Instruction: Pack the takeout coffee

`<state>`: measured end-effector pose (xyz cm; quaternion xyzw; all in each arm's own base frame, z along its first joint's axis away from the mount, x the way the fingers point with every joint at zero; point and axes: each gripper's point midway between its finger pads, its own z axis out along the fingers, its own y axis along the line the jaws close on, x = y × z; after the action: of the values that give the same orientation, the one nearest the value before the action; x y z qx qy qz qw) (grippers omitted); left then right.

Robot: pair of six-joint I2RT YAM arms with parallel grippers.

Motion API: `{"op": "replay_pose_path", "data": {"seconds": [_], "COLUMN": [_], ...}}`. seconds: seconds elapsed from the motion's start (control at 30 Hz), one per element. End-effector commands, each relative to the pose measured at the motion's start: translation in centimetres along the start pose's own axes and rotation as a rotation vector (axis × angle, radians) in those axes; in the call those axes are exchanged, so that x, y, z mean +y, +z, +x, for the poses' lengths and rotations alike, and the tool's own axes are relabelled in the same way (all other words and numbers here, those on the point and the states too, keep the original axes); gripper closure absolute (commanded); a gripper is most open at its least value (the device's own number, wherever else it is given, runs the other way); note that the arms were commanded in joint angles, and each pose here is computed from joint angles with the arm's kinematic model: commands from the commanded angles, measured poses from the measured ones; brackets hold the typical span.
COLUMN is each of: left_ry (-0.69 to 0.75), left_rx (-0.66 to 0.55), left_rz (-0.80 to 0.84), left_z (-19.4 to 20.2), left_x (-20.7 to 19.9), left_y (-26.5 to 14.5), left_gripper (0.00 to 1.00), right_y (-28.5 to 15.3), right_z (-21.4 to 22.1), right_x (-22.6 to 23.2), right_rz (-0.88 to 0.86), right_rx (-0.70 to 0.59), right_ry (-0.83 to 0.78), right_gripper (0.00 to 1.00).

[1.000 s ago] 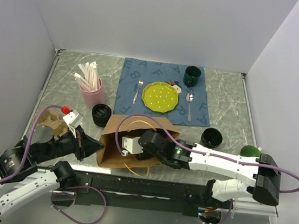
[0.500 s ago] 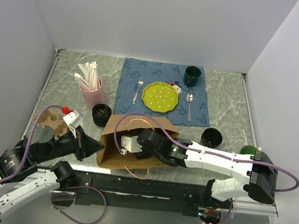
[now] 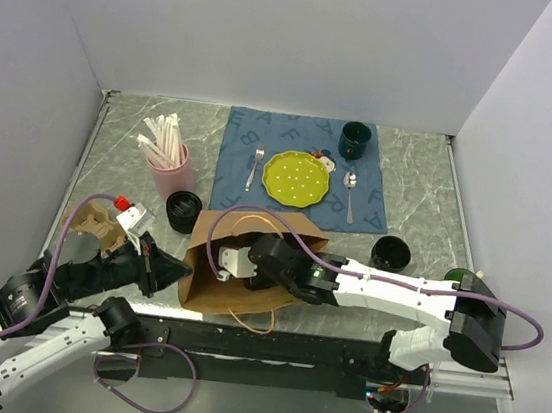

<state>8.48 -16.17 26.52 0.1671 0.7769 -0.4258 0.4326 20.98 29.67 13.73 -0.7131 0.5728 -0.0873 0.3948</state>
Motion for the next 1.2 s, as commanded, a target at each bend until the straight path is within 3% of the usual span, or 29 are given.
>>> {"op": "replay_pose_path", "data": {"seconds": [0.0,0.5,1.17], "left_ry": [-0.011,-0.037,-0.035], "left_rx": [-0.025,-0.026,-0.030], "left_rz": [0.026,0.013,0.015], "left_z": [-0.7,-0.7,-1.2], "left_x": [-0.8,-0.7,-0.9], "left_y": [-0.4,-0.8,-0.3], "left_gripper": [0.99,0.99,0.99], "right_y": [0.8,2.3,3.2], "right_z": [-0.3,0.6,2.0], "right_x": [-0.3,0.8,1.8], "right_rz": [0.013,0.024,-0.037], "right_rx": [-0.014,0.011,0.091], "right_ry": [0.021,0.078,0.097], "right_gripper": [0.51,0.51,0.41]}}
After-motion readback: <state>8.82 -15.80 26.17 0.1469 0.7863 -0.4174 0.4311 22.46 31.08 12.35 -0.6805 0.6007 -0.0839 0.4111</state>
